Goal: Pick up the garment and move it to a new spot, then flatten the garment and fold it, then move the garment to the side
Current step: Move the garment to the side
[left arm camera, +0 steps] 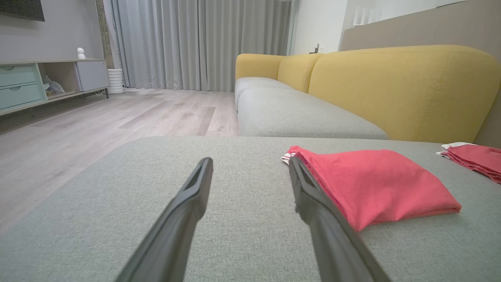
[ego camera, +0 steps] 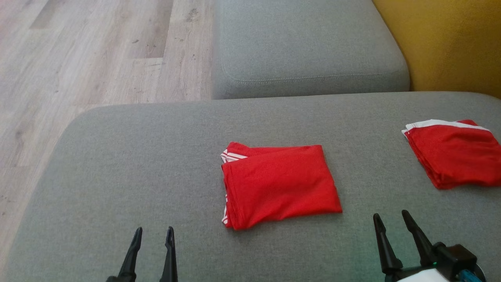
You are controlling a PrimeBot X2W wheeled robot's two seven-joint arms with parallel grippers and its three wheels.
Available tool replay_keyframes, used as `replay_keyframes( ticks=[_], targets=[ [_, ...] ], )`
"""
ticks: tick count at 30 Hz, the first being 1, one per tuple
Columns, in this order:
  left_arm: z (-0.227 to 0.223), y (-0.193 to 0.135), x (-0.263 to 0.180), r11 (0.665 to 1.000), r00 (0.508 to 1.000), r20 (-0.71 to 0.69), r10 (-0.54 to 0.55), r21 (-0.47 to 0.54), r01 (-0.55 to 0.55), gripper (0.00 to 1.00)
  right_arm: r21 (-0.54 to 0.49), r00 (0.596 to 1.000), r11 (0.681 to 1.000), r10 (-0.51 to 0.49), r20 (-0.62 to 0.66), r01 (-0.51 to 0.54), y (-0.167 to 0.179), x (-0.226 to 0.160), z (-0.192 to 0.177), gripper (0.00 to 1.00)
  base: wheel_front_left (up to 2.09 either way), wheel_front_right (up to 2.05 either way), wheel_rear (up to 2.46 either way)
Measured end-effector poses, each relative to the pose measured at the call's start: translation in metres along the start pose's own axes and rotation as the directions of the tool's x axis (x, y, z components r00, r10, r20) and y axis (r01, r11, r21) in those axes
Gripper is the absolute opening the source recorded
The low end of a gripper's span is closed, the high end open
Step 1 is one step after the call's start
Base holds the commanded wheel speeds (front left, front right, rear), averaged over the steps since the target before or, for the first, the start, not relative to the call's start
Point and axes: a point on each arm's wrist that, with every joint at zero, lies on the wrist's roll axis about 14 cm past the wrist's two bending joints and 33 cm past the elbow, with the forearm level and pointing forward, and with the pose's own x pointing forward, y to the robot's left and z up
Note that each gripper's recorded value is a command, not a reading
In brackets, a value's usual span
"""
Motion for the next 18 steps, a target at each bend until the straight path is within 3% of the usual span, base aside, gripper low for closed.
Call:
replay_keyframes(
  ticks=[18],
  targets=[
    [-0.0042,0.0019,-0.0003,1.0,1.0,-0.015,0.008,-0.002,-0.008,1.0,0.022,0.999,0.999,-0.038,-0.028,0.039,-0.0081,0.0007,-0.0091,1.0,0.0,0.0,0.0]
  ],
)
